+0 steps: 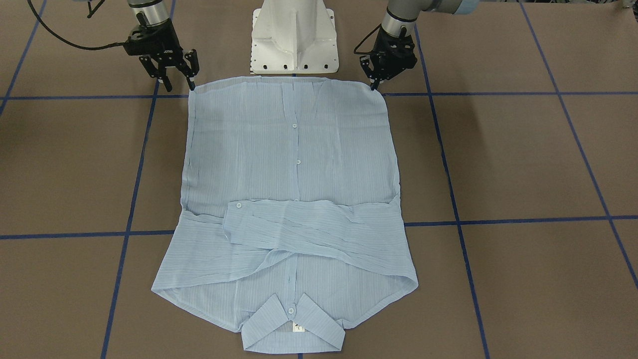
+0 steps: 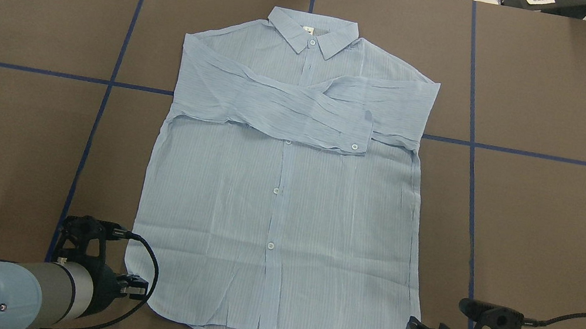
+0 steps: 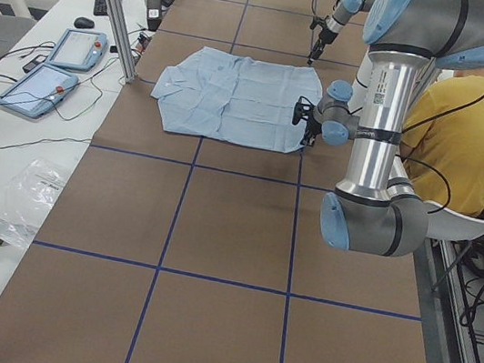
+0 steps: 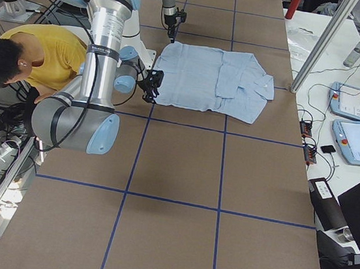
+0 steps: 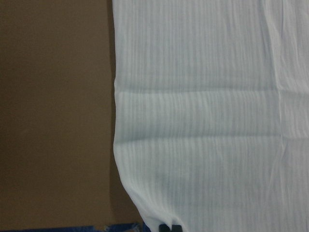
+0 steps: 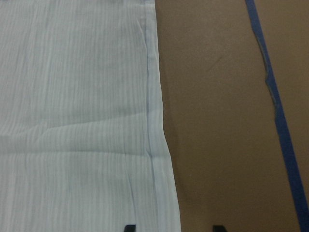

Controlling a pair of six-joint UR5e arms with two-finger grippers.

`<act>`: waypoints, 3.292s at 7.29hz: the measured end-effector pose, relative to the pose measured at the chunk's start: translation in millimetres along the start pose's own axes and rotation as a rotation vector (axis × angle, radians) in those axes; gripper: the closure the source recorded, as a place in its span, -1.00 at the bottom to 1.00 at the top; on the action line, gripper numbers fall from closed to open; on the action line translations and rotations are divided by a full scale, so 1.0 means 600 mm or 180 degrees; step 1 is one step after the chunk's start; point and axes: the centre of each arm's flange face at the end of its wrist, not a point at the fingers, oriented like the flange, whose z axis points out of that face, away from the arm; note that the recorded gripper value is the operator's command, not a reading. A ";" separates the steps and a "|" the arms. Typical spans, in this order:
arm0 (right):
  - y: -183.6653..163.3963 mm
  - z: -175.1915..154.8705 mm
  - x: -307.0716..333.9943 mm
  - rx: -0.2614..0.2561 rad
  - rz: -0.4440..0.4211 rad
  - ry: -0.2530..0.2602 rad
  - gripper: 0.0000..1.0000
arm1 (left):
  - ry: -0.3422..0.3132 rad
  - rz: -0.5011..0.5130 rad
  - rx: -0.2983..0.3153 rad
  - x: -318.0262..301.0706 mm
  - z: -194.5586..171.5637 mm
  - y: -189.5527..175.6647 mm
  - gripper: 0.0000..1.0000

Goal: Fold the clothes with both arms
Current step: 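Grasp the shirt hem corners with the left and right grippers, then lift the hem with both grippers and fold it toward the collar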

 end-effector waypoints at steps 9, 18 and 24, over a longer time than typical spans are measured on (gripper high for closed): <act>0.053 0.035 -0.005 0.0089 -0.0145 0.0030 0.16 | 0.0035 -0.0004 0.0027 0.003 -0.012 -0.003 1.00; 0.016 -0.027 -0.032 0.0155 -0.0054 -0.0121 1.00 | 0.0162 0.0011 0.0006 0.018 -0.063 -0.007 1.00; -0.039 -0.307 -0.086 -0.0744 -0.0080 -0.0376 1.00 | 0.0434 0.0190 -0.0781 0.060 -0.343 0.042 1.00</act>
